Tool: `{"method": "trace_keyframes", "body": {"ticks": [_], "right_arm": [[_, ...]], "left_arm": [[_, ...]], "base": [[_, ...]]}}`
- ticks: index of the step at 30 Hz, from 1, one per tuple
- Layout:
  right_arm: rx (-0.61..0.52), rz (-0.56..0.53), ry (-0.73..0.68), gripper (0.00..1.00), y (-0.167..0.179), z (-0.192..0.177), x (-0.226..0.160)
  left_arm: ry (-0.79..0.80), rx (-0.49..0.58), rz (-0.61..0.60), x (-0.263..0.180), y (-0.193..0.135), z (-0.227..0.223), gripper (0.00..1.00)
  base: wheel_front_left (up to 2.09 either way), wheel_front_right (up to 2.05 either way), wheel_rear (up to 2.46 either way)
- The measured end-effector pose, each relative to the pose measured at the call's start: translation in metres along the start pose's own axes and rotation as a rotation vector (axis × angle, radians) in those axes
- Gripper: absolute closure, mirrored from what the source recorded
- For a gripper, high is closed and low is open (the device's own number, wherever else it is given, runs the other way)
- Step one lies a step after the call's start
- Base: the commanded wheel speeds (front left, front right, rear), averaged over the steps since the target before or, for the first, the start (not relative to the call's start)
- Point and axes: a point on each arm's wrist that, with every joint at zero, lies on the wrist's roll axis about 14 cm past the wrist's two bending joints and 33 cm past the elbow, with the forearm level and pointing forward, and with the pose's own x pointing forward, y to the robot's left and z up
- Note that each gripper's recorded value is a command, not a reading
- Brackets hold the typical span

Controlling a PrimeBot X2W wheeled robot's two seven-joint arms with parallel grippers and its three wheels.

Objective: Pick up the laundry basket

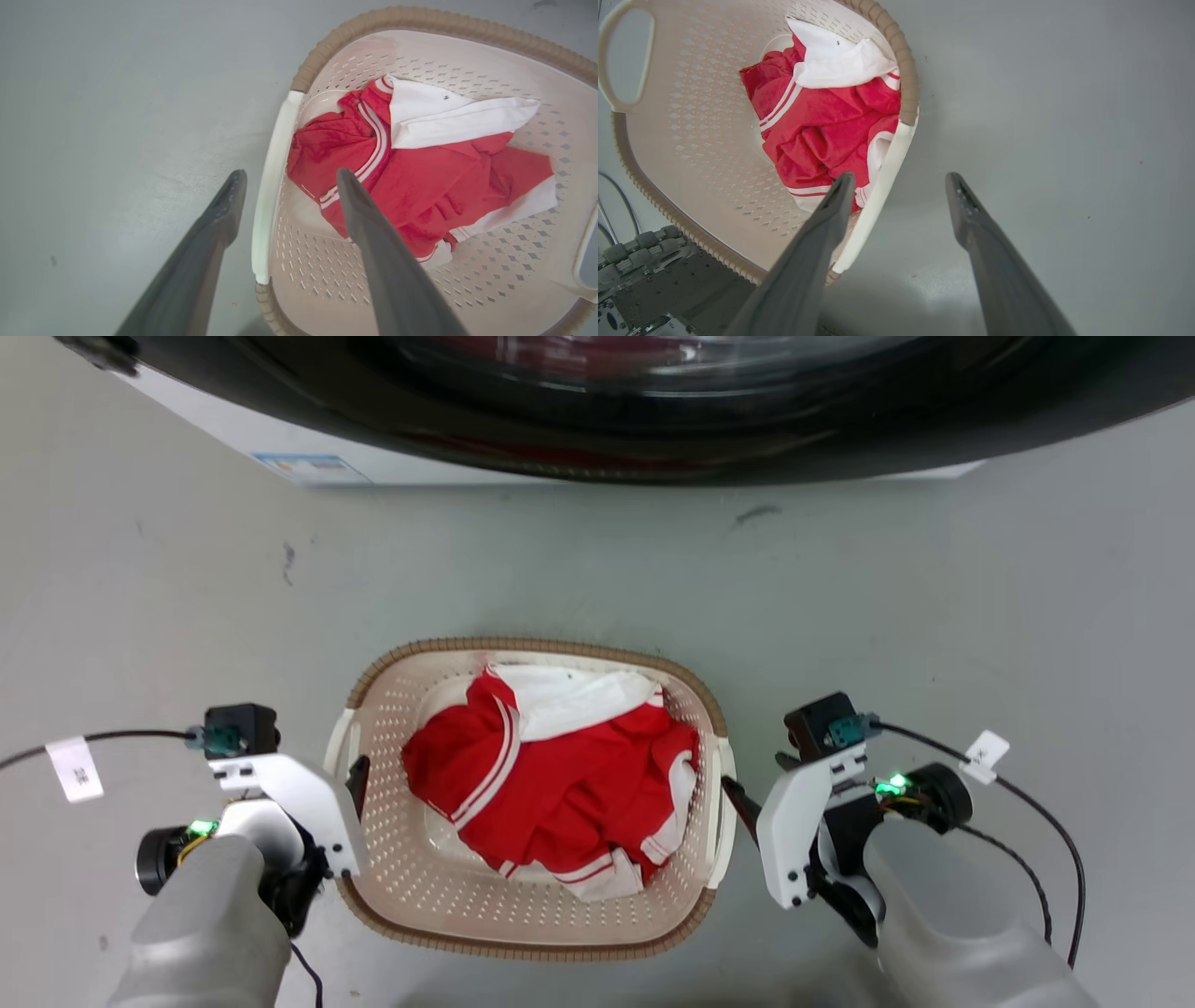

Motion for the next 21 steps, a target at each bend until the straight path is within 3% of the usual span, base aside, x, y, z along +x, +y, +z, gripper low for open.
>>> {"method": "trace_keyframes", "body": {"ticks": [11, 21], "right_arm": [[0.028, 0.043, 0.120, 0.00, -0.005, -0.024, 0.037], [0.021, 0.087, 0.218, 0.00, 0.004, -0.044, 0.051]], "left_arm": [[0.117, -0.044, 0.020, 0.039, 0.010, -0.024, 0.00], [0.179, -0.055, 0.028, 0.047, 0.014, -0.043, 0.00]], "base": [[0.00, 0.00, 0.00], [0.00, 0.00, 0.00]]}}
